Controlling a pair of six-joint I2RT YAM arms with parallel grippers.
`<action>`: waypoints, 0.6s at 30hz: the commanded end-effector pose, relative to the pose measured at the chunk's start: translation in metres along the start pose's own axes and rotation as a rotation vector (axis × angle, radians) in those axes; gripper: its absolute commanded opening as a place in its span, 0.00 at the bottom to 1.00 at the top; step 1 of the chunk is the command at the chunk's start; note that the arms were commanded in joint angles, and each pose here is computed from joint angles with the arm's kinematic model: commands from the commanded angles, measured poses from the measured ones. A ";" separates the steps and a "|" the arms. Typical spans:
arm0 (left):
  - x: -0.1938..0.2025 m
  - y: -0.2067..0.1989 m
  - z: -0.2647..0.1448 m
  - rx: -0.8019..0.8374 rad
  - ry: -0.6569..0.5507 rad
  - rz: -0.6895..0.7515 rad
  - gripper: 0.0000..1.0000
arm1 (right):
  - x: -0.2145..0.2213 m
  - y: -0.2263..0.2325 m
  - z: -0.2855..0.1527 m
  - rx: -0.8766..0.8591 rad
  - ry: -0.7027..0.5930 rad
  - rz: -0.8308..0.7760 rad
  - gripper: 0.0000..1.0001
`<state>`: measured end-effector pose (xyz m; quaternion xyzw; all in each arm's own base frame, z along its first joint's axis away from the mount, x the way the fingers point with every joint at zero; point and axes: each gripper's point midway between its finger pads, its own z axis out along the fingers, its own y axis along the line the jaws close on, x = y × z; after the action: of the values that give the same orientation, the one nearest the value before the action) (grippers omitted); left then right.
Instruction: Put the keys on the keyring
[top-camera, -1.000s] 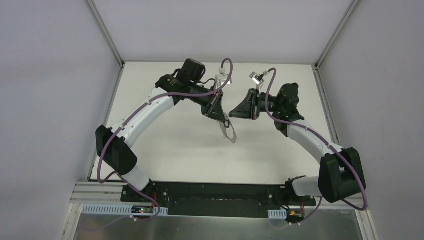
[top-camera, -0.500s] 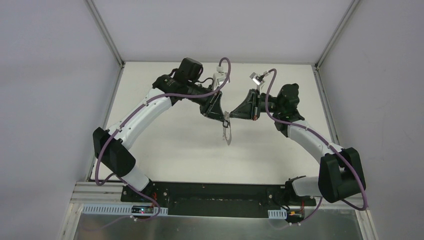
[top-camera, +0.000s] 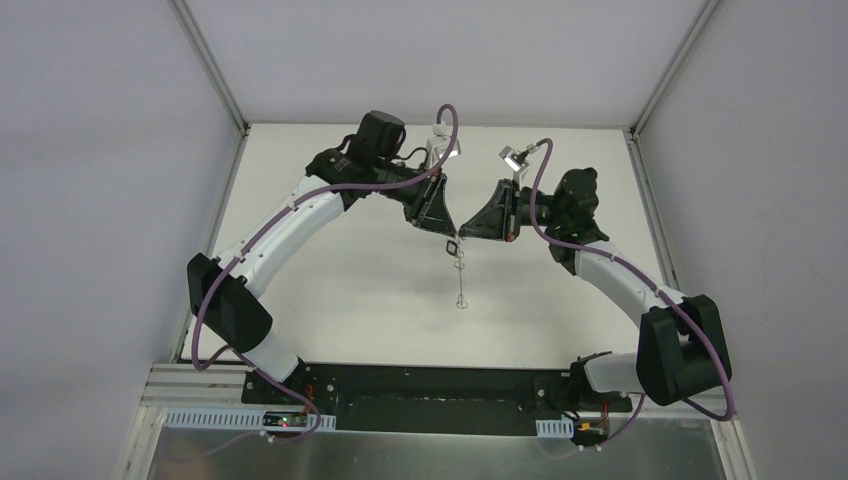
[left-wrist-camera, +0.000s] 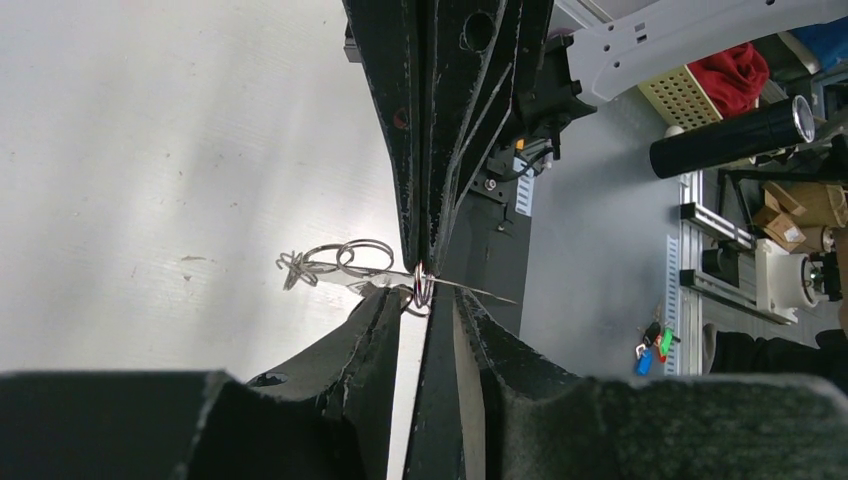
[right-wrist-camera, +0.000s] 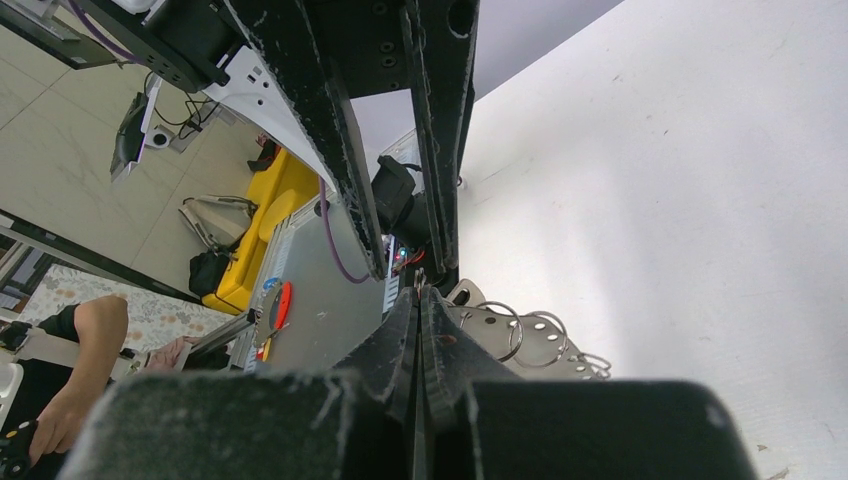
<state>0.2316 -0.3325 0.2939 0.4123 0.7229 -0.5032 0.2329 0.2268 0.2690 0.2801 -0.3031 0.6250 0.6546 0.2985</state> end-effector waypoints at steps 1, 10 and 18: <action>-0.004 -0.002 0.002 0.042 -0.018 -0.020 0.26 | -0.009 0.014 -0.002 -0.029 -0.012 -0.103 0.00; 0.001 -0.002 0.007 0.076 -0.010 -0.060 0.20 | -0.010 0.011 -0.002 -0.024 -0.017 -0.104 0.00; -0.001 -0.004 0.009 0.100 -0.015 -0.073 0.05 | -0.010 0.008 -0.001 -0.016 -0.021 -0.098 0.00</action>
<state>0.2295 -0.3396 0.2849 0.3892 0.7269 -0.5296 0.1992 0.2274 0.2689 0.2797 -0.3021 0.6255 0.6540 0.2997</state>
